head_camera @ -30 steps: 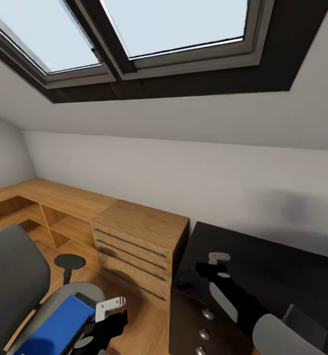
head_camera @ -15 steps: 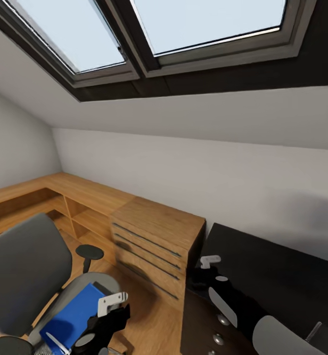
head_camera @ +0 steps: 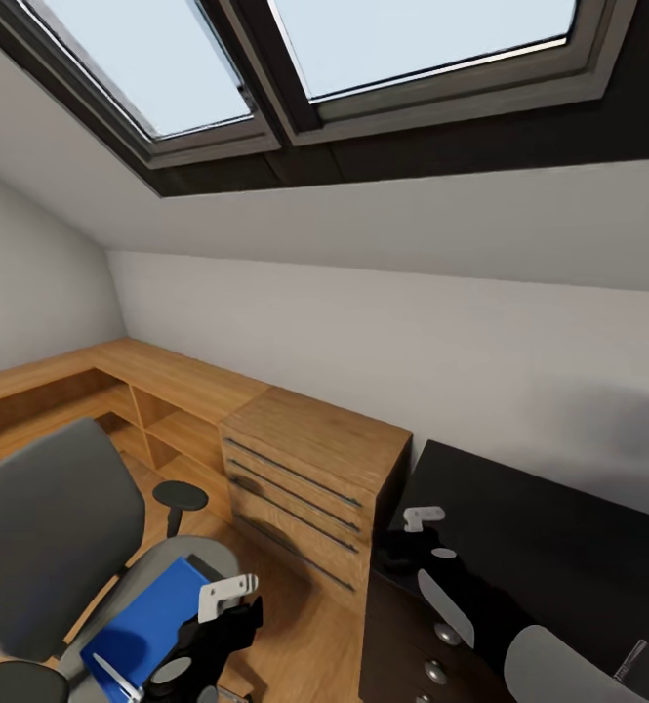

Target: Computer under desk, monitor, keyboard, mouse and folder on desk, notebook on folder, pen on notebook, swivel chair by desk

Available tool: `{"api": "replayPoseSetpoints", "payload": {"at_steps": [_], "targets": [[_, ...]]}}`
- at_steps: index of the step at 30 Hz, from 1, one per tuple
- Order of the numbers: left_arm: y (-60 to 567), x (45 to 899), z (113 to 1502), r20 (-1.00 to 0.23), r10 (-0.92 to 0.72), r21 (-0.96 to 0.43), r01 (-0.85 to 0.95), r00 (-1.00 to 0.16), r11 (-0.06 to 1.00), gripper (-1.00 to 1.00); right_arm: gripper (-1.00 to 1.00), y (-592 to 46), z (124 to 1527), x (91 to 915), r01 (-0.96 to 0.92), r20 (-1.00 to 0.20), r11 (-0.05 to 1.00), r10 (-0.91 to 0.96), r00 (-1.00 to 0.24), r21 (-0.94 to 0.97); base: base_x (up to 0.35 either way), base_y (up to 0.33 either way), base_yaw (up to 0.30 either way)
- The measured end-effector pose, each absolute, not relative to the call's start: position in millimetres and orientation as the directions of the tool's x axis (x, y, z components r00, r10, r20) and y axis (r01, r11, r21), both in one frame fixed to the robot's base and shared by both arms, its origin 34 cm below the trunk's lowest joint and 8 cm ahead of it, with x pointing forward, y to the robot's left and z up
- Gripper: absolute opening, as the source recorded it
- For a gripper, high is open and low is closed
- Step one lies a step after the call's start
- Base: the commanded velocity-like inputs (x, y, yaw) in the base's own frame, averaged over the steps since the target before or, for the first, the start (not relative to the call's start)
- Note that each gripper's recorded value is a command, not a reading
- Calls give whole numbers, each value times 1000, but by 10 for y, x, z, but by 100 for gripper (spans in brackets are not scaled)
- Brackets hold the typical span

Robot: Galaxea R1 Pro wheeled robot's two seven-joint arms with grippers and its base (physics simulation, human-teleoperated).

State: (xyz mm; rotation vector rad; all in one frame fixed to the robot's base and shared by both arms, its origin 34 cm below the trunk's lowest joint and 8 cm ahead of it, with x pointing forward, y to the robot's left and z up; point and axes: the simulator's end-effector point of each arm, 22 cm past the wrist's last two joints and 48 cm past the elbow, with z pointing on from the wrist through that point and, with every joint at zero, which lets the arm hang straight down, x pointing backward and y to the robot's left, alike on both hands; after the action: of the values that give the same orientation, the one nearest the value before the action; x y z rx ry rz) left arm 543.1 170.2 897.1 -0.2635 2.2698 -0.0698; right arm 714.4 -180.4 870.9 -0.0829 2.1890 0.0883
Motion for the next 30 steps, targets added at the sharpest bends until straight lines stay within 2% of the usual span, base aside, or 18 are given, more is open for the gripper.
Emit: {"api": "replayPoseSetpoints", "payload": {"at_steps": [17,30], "targets": [[1937,5464,8733,-734,-253,-140,-225,-631,964,100,100,-1902,8573,7229,-74,-830,997,-21,-557,24,0,0,0],[1936,5489,8575,-733,-254,-140,-225,-631,964,100,100,-2181,8272,7213,-17,-809,1000,6,-588,20,0,0,0]]}}
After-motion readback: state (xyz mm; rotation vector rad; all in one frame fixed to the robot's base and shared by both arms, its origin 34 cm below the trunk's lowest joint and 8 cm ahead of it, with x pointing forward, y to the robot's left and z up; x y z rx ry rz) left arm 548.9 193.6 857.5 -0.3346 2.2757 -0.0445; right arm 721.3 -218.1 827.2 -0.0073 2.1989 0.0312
